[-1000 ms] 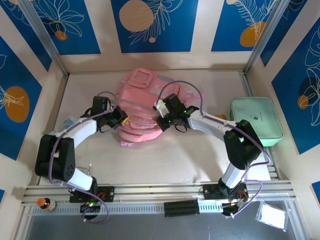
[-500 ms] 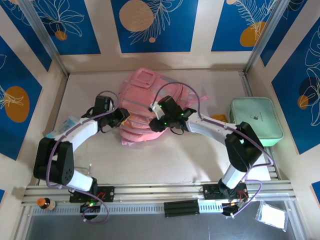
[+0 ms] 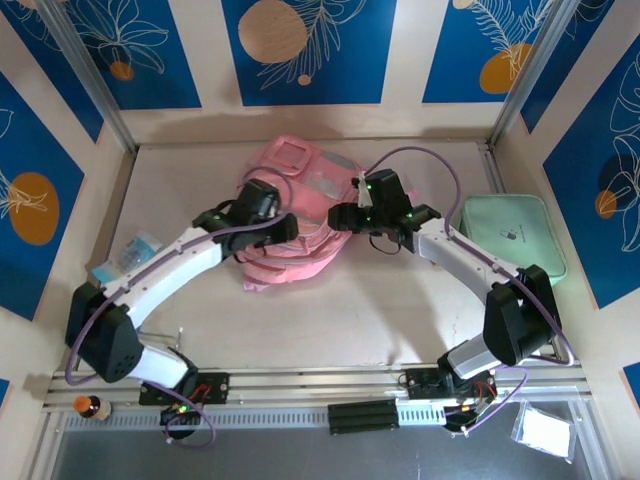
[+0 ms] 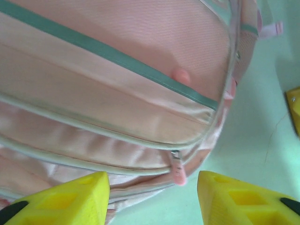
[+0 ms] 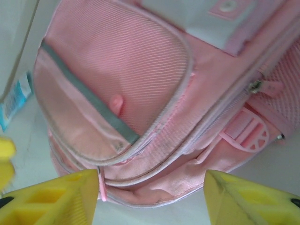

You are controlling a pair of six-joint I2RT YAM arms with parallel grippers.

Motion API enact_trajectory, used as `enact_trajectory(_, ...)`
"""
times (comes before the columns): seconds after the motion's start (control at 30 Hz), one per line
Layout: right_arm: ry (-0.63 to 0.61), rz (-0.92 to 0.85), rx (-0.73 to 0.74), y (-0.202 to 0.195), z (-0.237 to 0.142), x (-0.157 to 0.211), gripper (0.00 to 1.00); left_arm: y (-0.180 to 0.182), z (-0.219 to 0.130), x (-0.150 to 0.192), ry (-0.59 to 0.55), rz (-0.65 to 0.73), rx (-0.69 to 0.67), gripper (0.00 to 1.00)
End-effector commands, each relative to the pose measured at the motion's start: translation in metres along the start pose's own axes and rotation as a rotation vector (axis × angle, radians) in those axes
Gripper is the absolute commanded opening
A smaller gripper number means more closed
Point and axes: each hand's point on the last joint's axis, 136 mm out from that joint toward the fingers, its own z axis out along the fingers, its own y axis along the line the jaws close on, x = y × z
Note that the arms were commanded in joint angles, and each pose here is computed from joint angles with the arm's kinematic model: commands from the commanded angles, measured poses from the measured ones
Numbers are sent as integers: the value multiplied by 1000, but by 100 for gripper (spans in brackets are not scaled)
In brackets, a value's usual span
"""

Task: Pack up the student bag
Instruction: Unzip the student bag at the top-center of the table.

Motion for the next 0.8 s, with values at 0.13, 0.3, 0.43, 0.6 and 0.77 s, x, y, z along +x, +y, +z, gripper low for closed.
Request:
enact_trajectory(0.13, 21, 274, -34, -13, 4, -8, 65, -21, 20, 21, 25, 195, -194, 54)
enact_trajectory(0.3, 18, 328, -40, -22, 5, -10, 69, -20, 38, 30, 62, 249, -259, 51)
enact_trajectory(0.43, 24, 357, -54, -26, 6, -11, 69, -18, 48, 33, 82, 282, -285, 45)
enact_trajectory(0.6, 22, 359, -67, -25, 5, -13, 67, -14, 58, 33, 97, 309, -323, 39)
enact_trajectory(0.77, 24, 367, -54, -29, 5, -12, 66, -1, 58, 30, 92, 321, -416, 27)
